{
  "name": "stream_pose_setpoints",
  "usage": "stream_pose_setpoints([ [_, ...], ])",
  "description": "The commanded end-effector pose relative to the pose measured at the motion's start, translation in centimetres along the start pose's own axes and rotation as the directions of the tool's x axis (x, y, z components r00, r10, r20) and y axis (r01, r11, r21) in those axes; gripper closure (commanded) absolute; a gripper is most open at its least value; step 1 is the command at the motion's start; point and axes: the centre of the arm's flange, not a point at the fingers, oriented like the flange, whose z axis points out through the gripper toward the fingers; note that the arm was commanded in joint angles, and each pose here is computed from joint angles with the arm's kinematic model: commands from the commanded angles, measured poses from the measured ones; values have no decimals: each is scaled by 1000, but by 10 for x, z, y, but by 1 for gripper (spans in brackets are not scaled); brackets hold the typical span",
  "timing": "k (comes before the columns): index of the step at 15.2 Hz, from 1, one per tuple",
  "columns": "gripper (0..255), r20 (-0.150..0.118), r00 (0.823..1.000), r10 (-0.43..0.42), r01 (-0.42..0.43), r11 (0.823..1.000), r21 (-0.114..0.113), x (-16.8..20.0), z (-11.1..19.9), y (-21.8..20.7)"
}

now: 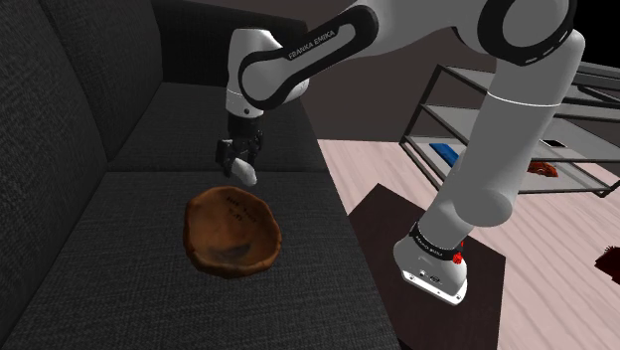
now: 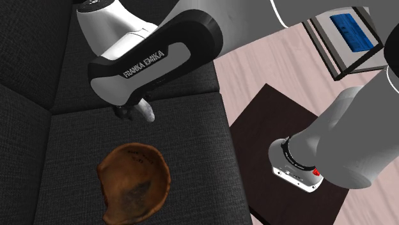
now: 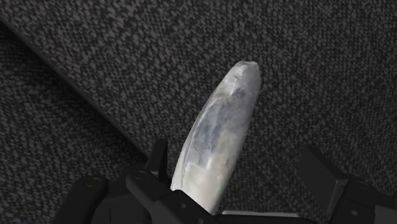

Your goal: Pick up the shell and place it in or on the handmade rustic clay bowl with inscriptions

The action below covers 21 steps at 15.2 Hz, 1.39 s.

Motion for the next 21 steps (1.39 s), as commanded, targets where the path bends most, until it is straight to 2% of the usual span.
stream_pose_setpoints([
  [1, 0, 1, 1000, 0, 0, 1000, 0, 0, 1, 0],
  [2, 0, 1, 1000, 0, 0, 1000, 0, 0, 1, 0],
  [3, 255, 1, 1000, 0, 0, 1000, 0, 0, 1, 0],
  [12, 255, 1, 1000, 0, 0, 1000, 0, 0, 1, 0],
  [21, 255, 1, 1000, 0, 0, 1000, 0, -3, -46, -9],
])
